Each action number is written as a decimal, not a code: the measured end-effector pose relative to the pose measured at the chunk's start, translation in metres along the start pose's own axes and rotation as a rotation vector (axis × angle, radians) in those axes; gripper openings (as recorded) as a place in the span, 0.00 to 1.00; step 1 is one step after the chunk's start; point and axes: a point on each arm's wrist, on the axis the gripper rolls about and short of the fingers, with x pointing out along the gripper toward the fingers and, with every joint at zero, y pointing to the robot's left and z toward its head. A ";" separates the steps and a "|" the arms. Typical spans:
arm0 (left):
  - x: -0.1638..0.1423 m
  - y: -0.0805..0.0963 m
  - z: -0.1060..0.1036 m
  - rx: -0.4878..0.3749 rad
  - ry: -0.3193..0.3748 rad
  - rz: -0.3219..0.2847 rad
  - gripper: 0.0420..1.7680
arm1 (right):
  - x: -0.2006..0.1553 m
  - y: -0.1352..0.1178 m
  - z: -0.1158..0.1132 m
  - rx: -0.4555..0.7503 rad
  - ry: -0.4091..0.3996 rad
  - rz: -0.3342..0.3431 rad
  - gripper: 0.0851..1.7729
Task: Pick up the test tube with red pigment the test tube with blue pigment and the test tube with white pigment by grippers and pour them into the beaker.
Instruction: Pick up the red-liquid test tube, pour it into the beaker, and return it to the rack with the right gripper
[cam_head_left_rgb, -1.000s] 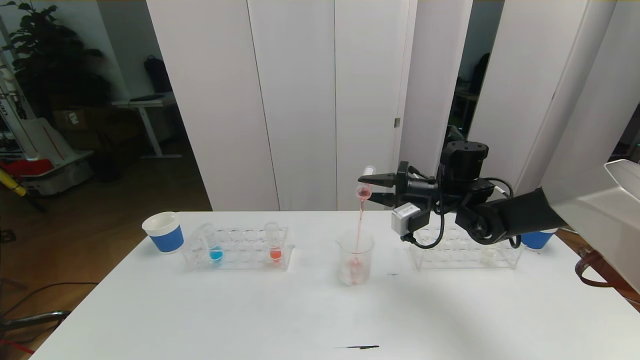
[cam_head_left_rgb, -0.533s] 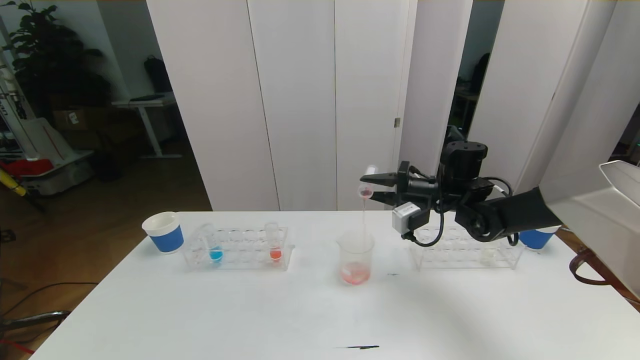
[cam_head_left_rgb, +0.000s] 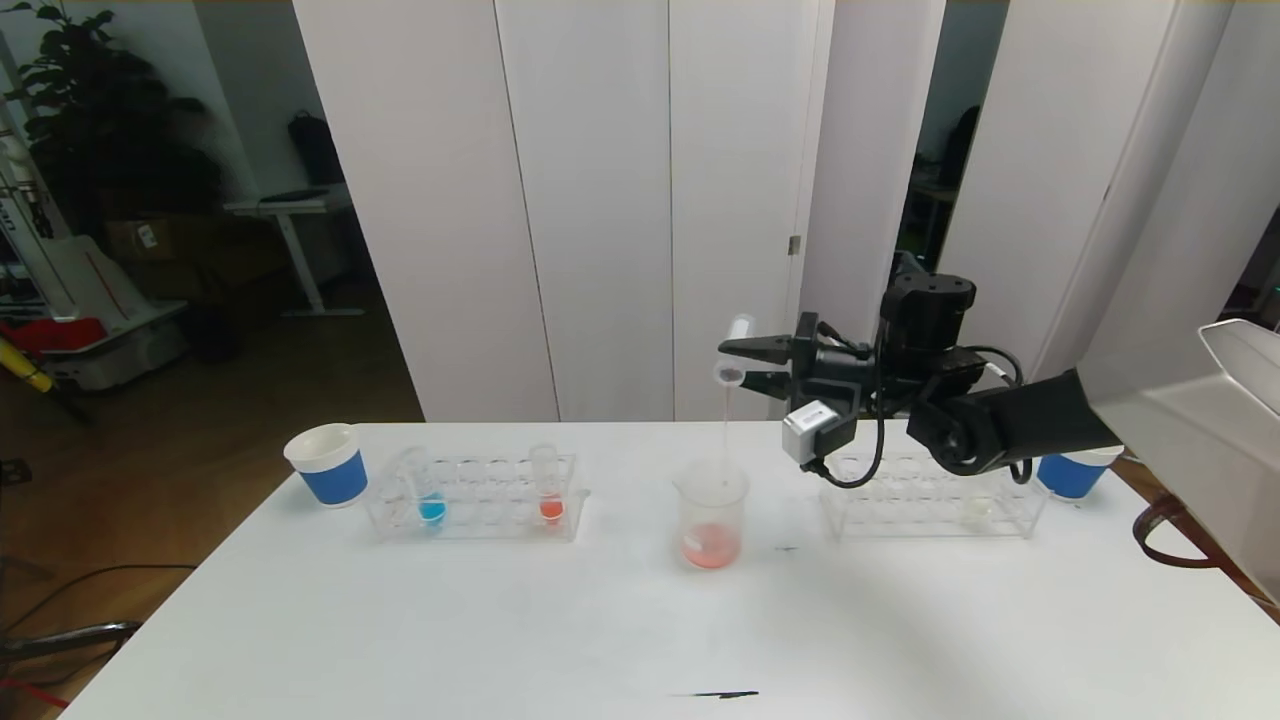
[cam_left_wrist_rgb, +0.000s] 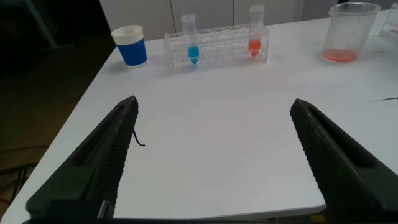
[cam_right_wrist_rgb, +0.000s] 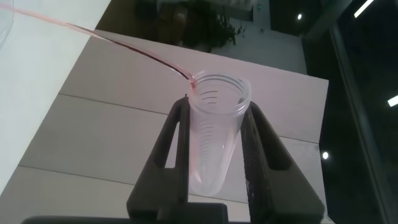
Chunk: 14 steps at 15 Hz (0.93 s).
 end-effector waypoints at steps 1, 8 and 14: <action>0.000 0.000 0.000 0.000 0.000 0.000 0.99 | 0.000 -0.001 -0.001 -0.014 0.001 -0.004 0.29; 0.000 0.000 0.000 0.000 0.000 0.000 0.99 | 0.002 -0.004 -0.003 -0.048 0.004 -0.014 0.29; 0.000 0.000 0.000 0.000 0.000 0.000 0.99 | 0.002 -0.003 -0.004 -0.054 0.048 -0.009 0.29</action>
